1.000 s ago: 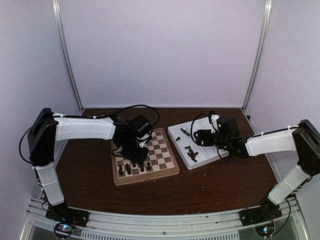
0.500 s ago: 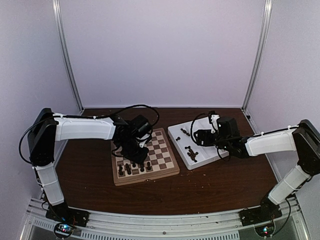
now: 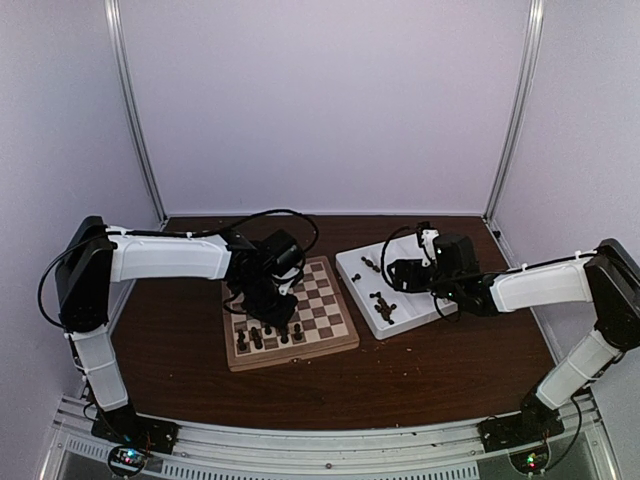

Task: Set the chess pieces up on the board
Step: Place the chess piece on the chessboard.

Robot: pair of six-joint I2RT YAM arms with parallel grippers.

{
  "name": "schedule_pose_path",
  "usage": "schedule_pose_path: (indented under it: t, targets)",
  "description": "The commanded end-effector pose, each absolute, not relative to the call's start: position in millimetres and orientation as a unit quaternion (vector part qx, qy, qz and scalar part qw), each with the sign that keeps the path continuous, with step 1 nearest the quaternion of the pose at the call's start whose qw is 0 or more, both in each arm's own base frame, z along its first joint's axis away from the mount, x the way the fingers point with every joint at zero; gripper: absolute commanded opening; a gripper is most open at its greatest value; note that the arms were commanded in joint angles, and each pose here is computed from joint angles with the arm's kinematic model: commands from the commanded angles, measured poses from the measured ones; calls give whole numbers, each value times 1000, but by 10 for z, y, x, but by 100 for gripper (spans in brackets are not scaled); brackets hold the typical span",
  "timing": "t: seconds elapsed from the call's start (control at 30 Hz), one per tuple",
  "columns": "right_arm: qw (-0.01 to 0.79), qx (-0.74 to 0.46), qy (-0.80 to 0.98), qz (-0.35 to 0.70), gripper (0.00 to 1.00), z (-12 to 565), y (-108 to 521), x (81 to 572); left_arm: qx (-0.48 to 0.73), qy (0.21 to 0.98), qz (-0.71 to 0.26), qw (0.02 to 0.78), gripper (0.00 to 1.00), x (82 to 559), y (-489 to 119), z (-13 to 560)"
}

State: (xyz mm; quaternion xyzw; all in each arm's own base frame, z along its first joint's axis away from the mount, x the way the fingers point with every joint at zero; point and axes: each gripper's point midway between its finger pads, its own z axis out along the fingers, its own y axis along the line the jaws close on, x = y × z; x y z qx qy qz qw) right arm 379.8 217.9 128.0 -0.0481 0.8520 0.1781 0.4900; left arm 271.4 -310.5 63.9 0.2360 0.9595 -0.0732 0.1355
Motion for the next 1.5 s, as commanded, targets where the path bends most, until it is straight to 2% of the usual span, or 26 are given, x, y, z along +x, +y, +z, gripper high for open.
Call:
schedule_pose_path:
  t: [0.0, 0.1, 1.07, 1.47]
  targets:
    - [490, -44, 851, 183, 93, 1307, 2208, 3849, 231, 961, -73, 133, 15, 2729, -3094, 572]
    - [489, -44, 852, 183, 93, 1303, 2207, 3847, 231, 961, -72, 133, 13, 2734, -3091, 558]
    - [485, -45, 853, 187, 93, 1281, 2238, 3861, 230, 951, -99, 182, 16, 2989, -3162, 1076]
    - [453, -79, 866, 195, 84, 1200, 2391, 3874, 223, 915, -133, 308, 23, 3139, -3057, 1808]
